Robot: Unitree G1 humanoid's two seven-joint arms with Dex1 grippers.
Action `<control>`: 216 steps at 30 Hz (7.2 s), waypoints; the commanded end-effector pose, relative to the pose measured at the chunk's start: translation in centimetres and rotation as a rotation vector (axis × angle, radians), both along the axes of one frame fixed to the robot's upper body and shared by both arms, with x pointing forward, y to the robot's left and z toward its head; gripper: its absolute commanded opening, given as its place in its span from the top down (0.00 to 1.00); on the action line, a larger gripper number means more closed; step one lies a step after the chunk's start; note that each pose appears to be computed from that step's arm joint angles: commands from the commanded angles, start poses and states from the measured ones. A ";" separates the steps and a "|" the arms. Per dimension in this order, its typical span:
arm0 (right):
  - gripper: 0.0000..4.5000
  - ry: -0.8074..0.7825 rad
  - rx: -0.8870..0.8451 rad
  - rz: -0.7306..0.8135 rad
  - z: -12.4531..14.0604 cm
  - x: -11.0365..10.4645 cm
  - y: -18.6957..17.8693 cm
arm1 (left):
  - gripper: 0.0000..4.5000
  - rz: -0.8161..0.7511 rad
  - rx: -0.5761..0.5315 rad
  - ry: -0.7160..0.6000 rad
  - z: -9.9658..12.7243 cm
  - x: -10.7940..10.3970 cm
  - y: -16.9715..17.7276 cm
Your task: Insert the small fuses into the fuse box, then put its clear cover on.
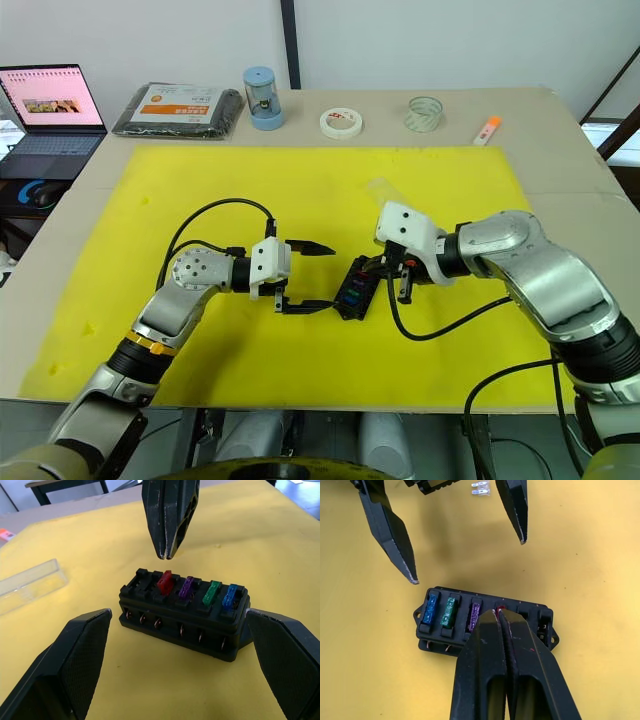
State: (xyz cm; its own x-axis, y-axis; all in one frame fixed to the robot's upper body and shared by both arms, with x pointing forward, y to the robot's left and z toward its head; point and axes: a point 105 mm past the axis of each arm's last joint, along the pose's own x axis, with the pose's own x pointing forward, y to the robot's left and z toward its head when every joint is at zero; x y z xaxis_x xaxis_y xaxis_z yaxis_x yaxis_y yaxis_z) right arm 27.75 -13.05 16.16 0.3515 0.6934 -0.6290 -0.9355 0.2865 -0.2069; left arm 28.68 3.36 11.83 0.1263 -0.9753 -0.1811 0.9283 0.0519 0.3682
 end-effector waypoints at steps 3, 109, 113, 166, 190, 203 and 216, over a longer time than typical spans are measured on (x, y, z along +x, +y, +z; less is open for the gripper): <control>0.99 -0.061 0.015 0.009 0.6 0.2 0.5 | 0.00 -0.020 -0.012 -0.025 0.8 0.0 -0.1; 0.02 -0.338 0.376 0.233 3.5 -3.0 7.4 | 0.00 0.359 -0.302 1.435 3.4 1.6 12.2; 0.02 -0.343 0.368 0.212 3.3 -2.9 7.2 | 0.00 0.405 -0.317 1.467 2.1 1.9 11.8; 0.00 -0.324 0.323 0.136 3.3 -2.2 5.1 | 0.47 0.543 -0.319 1.479 -4.5 2.1 8.4; 0.00 0.022 0.433 -0.018 2.8 -2.0 2.6 | 1.00 -0.013 -0.228 0.842 7.2 -2.0 5.7; 0.28 0.063 0.485 0.016 4.5 -2.3 3.5 | 1.00 -0.137 -0.141 0.343 7.8 -1.9 4.0; 0.46 0.028 0.471 0.038 4.7 -2.4 4.7 | 1.00 -0.141 -0.123 0.249 6.8 -1.2 4.2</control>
State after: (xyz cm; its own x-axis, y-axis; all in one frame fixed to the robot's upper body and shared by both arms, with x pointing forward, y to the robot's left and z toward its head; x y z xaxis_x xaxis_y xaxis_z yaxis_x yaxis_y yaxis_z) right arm 25.78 -8.93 19.58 0.3151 0.9059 -0.2829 -0.9427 0.3333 0.0173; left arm 27.66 7.85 17.80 -0.0256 -0.9971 -0.0711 0.9963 -0.0312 0.0797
